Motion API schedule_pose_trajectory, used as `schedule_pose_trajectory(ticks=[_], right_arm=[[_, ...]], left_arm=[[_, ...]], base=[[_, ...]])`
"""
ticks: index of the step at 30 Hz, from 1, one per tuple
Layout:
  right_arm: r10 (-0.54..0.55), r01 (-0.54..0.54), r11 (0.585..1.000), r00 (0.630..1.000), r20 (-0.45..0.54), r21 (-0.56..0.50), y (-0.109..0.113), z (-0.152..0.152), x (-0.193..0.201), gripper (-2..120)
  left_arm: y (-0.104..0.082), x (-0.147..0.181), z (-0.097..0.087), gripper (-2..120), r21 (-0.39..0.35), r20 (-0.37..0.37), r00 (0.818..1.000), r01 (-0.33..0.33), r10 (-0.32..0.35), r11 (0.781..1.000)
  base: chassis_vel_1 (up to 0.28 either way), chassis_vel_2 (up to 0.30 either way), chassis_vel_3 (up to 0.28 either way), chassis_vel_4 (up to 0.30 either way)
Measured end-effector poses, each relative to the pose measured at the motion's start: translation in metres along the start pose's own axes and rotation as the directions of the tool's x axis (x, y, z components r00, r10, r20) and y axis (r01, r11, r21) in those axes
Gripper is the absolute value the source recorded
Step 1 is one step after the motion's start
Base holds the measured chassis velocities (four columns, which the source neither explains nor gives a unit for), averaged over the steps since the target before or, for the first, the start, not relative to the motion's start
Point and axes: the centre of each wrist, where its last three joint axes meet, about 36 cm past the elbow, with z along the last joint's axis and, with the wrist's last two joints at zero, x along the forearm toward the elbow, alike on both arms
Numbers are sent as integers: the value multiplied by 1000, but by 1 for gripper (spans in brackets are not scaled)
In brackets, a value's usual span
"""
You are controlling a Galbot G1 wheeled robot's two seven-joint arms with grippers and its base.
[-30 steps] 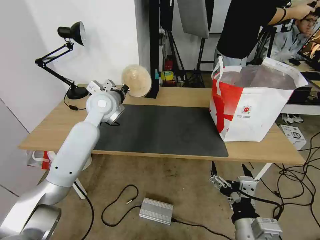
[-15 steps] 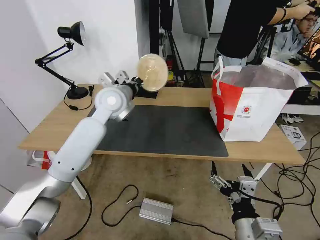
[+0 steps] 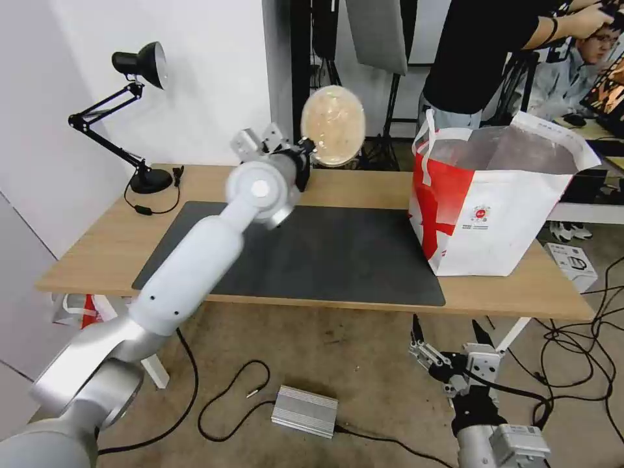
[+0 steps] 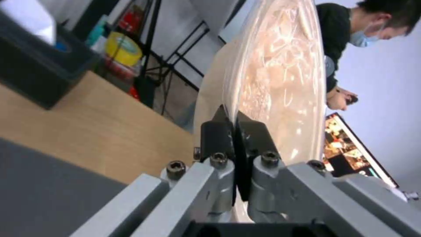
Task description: Pick up the trash from the table and place it into the takeout bag.
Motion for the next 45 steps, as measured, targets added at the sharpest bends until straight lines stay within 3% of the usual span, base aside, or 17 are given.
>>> schedule_pose_trajectory(ticks=[5,14,21,28,45], right_arm=[[0,0,1000,1000,0,0,0,0,0,100],[0,0,1000,1000,0,0,0,0,0,100],[0,0,1000,1000,0,0,0,0,0,100],[0,0,1000,1000,0,0,0,0,0,100],[0,0,1000,1000,0,0,0,0,0,100]], left_arm=[[-19,-13,9,0,-30,-8,1000,-18,18,999],[-30,-33,20,0,-57,-6,999,-36,36,998],[-37,-44,24,0,-76,-7,998,-62,61,995],[-55,-58,29,0,-90,-16,994,-113,112,990],[-96,-83,36,0,-118,-25,986,-165,163,979]], base=[[0,0,0,0],[0,0,0,0],[0,0,0,0],[0,0,0,0],[0,0,0,0]])
